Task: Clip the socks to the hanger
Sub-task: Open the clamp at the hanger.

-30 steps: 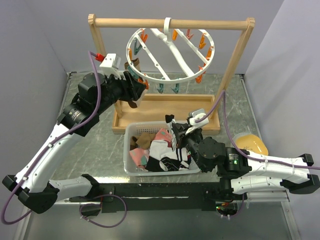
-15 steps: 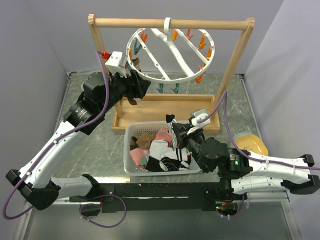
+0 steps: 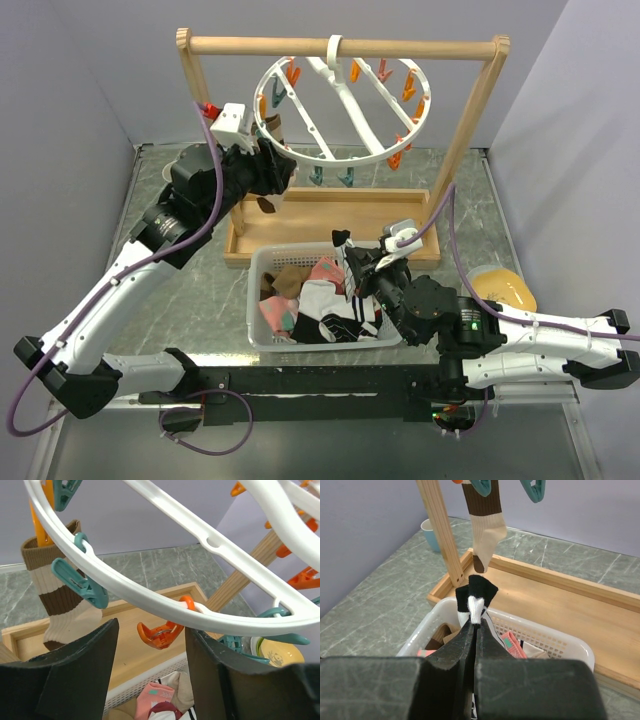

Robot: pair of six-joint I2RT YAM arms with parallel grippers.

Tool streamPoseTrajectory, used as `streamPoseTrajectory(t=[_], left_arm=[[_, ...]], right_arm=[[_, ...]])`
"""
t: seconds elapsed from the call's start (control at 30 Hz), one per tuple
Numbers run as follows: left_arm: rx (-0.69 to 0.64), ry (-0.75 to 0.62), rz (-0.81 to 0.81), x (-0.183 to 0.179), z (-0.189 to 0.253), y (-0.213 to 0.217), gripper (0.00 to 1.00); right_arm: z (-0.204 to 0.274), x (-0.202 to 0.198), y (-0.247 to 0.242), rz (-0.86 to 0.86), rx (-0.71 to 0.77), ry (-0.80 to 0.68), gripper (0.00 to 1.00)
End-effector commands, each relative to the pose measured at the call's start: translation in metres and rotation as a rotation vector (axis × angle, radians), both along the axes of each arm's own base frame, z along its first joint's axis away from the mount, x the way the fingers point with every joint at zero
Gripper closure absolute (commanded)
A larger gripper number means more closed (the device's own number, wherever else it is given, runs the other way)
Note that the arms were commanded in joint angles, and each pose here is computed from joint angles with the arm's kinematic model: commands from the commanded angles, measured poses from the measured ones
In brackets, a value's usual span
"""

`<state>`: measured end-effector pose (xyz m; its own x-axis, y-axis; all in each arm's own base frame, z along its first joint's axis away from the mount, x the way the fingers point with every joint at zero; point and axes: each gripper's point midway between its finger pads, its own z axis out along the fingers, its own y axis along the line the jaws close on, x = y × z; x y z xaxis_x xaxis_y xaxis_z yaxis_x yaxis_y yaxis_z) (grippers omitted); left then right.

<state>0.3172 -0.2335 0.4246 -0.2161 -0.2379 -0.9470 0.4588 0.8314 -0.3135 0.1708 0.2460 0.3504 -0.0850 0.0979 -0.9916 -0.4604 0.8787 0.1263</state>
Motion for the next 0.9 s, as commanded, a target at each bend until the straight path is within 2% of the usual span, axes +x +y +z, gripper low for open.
streamPoseTrajectory(t=[0.0,0.37,0.87], left_arm=[[-0.044,-0.05,0.042,0.0,0.017,0.008,0.4],[-0.056,-0.042,0.099,0.003,0.014,0.018,0.48],[-0.052,-0.062,0.082,-0.001,0.015,0.018,0.48]], right_arm=[[0.011,-0.002,-0.003,0.002,0.056,-0.002,1.0],[0.012,-0.003,0.002,0.013,0.059,0.0,1.0],[0.013,-0.004,0.003,0.019,0.06,0.008,1.0]])
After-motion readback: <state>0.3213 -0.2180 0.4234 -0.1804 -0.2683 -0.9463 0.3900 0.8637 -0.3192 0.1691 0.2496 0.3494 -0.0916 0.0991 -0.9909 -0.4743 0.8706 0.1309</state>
